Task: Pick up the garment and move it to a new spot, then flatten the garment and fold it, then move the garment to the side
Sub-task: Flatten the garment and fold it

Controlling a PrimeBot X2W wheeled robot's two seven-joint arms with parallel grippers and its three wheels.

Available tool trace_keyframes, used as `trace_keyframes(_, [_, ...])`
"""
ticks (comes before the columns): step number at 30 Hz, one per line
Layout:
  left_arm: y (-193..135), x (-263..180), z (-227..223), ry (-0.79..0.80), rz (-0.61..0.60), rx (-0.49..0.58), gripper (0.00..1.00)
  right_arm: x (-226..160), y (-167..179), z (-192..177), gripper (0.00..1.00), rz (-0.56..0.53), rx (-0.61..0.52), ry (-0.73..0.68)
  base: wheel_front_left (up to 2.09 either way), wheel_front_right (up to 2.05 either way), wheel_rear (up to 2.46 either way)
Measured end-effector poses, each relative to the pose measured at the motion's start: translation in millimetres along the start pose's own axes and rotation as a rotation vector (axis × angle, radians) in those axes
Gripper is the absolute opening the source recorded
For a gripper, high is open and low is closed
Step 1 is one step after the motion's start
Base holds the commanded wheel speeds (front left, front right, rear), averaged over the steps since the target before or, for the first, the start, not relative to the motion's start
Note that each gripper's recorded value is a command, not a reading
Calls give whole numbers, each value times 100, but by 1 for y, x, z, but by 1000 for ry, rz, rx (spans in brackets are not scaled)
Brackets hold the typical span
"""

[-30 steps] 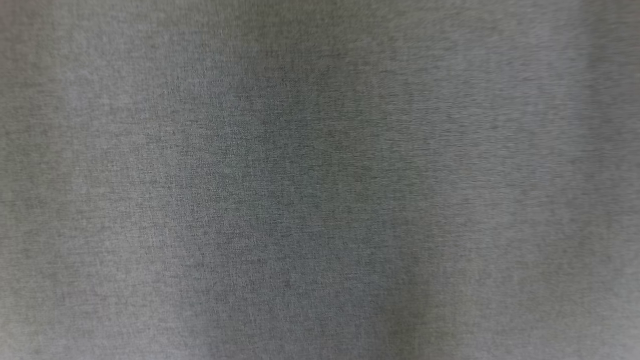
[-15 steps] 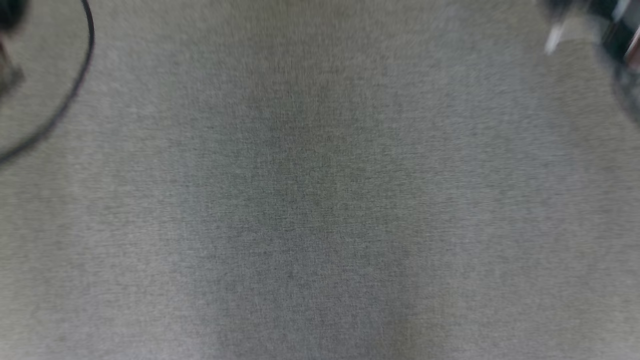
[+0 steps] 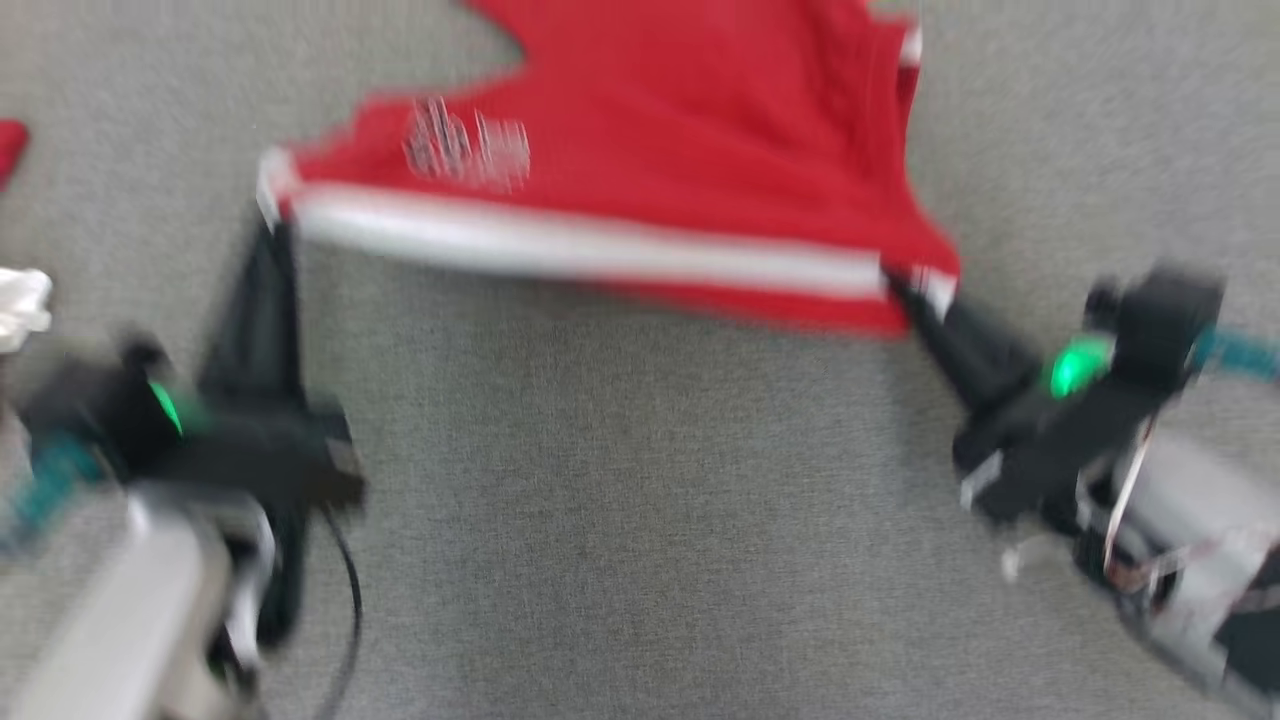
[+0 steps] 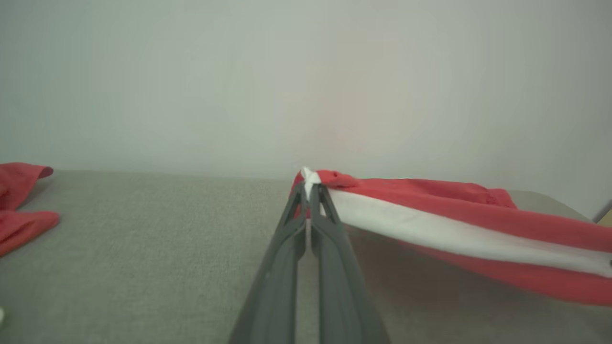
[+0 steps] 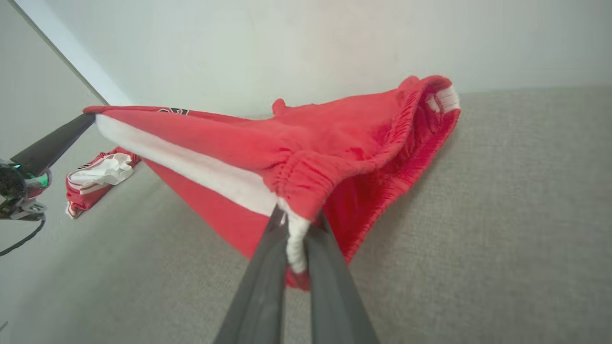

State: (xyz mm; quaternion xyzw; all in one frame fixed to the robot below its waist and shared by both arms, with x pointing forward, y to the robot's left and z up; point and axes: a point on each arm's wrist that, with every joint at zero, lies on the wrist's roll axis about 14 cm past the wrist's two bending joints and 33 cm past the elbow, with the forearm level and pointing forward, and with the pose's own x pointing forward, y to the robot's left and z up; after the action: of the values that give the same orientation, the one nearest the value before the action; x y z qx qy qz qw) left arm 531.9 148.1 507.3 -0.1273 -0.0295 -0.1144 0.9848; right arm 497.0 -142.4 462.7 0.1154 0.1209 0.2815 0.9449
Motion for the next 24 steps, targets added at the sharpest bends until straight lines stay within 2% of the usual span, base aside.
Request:
trace_keyframes(6, [0, -60, -21, 75, 71, -20, 0, -44, 17, -24, 0, -34, 14, 29, 0, 0, 0])
trace_keyframes(17, [9, -165, -50, 193, 226, -92, 0, -120, 65, -76, 0, -89, 144, 76, 0, 0, 0])
trace_keyframes(24, [12, -205, -54, 212, 273, -105, 0, -159, 97, -108, 0, -86, 201, 142, 0, 0, 0])
